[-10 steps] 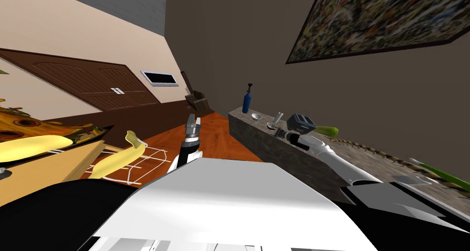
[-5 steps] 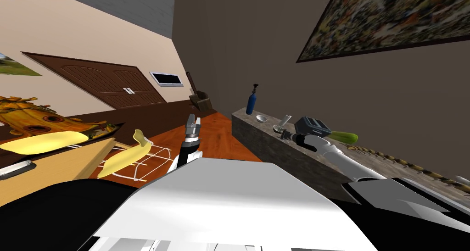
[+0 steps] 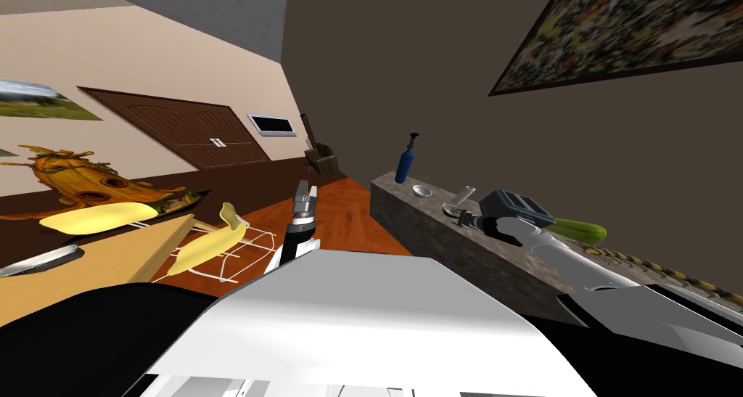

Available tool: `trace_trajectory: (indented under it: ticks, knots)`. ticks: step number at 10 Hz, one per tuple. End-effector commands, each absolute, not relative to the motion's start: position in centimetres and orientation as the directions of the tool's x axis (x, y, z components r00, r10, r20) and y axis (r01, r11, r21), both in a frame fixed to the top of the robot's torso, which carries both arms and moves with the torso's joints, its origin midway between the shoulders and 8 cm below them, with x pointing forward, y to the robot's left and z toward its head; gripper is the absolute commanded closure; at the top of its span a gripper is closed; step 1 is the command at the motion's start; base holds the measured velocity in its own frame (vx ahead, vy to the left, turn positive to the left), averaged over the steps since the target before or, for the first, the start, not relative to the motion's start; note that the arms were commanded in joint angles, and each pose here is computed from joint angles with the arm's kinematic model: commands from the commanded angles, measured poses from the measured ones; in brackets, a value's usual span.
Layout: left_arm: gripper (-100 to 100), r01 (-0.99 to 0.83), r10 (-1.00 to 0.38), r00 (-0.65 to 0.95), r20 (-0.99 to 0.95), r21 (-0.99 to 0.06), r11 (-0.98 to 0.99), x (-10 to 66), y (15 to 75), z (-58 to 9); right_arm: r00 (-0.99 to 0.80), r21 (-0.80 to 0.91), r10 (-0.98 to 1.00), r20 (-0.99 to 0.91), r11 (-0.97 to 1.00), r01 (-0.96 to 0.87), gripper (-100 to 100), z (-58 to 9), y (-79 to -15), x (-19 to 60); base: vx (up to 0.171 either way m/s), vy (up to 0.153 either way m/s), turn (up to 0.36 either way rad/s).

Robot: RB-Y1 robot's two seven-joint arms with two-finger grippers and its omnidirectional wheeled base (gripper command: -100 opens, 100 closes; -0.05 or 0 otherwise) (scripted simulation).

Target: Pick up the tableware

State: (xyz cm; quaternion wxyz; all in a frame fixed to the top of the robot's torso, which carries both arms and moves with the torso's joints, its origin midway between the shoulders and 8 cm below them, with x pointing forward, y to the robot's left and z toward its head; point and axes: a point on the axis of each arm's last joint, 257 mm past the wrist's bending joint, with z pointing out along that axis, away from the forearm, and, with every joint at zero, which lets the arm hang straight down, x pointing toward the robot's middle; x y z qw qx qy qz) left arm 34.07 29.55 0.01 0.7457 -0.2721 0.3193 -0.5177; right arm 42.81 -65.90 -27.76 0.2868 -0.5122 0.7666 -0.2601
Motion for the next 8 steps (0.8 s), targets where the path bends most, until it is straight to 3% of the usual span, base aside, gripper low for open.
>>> trace_trajectory:
  ticks: [1,5,6,7,8]
  knots:
    - [0,0.598,-0.946,0.260,-0.194,-0.736,0.316,34.1,29.5,0.0,-0.326,-0.690,-0.933,-0.150,0.335,-0.642,-100,-27.6,-67.0,42.5,0.044,0.046,0.025]
    - [0,0.598,-0.946,0.260,-0.194,-0.736,0.316,34.1,29.5,0.0,-0.367,-0.673,-0.928,-0.066,0.313,-0.670,-100,-27.7,-70.5,40.3,0.049,0.048,0.060]
    - [0,0.598,-0.946,0.260,-0.195,-0.736,0.316,34.1,29.6,0.0,-0.367,-0.671,-0.928,-0.062,0.311,-0.673,0,-27.8,-70.6,40.2,0.005,0.005,-0.001]
    - [0,0.598,-0.946,0.260,-0.195,-0.736,0.316,34.1,29.6,0.0,-0.374,-0.672,-0.925,-0.063,0.317,-0.670,-100,-28.2,-70.6,40.5,-0.010,-0.016,0.045]
    - [0,0.598,-0.946,0.260,-0.195,-0.736,0.316,34.1,29.5,0.0,-0.377,-0.672,-0.924,-0.063,0.319,-0.668,-100,-28.4,-70.6,40.6,-0.024,-0.030,0.056]
